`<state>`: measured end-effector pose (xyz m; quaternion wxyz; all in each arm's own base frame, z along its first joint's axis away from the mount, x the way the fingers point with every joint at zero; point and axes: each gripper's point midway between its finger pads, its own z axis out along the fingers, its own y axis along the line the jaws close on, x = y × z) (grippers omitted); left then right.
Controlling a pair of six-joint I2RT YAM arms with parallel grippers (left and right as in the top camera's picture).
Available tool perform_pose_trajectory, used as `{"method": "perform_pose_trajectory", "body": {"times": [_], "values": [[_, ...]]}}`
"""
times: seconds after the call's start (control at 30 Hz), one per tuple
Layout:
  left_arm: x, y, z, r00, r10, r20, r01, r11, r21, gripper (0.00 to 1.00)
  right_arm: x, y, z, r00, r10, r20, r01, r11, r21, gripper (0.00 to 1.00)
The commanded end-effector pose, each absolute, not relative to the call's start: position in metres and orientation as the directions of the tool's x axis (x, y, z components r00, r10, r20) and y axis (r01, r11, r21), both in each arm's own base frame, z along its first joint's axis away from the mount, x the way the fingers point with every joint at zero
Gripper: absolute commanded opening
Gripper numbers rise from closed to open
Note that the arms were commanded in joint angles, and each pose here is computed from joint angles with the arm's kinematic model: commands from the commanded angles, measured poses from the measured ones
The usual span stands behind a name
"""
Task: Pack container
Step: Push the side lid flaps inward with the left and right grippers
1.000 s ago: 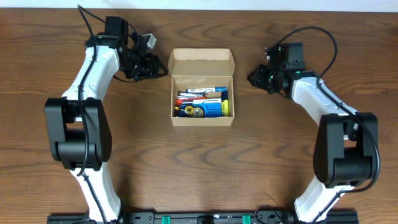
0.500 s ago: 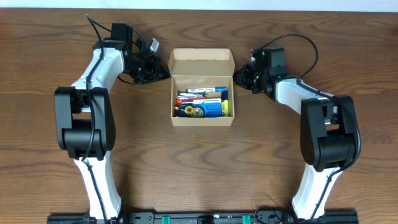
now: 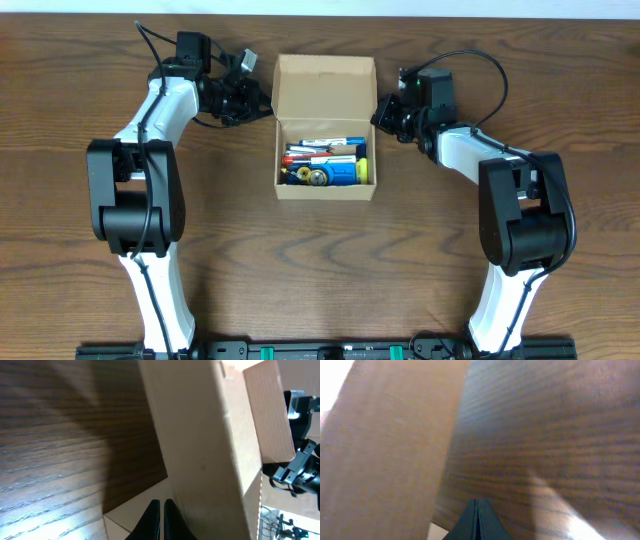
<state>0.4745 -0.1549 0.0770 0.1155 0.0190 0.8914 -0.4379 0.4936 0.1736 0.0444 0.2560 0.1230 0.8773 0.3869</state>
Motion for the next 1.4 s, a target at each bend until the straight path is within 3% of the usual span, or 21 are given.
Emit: {"method": "perform_pose_trajectory", "body": {"times": [0.0,0.53,0.7,1.37], "values": [[0.474,-0.163,0.087,-0.973,-0.062,-0.220,0.150,0.551,-0.821,0.06,0.495,0.180,0.042,-0.840,0.413,-0.351,0.005,0.654,0.757,0.01],[0.481,-0.163,0.116,-0.953,-0.064,-0.296,0.238,0.448,-0.862,0.06,0.494,0.190,0.094,-0.820,0.278,-0.501,-0.322,0.499,0.804,0.01],[0.480,-0.163,0.115,-0.959,-0.073,-0.273,0.213,0.448,-0.868,0.06,0.492,0.184,0.088,-0.835,0.279,-0.474,-0.293,0.502,0.813,0.02],[0.486,-0.163,0.117,-0.948,-0.074,-0.310,0.246,0.450,-0.858,0.06,0.504,0.172,0.116,-0.753,0.276,-0.598,-0.433,0.477,0.765,0.01]]}}
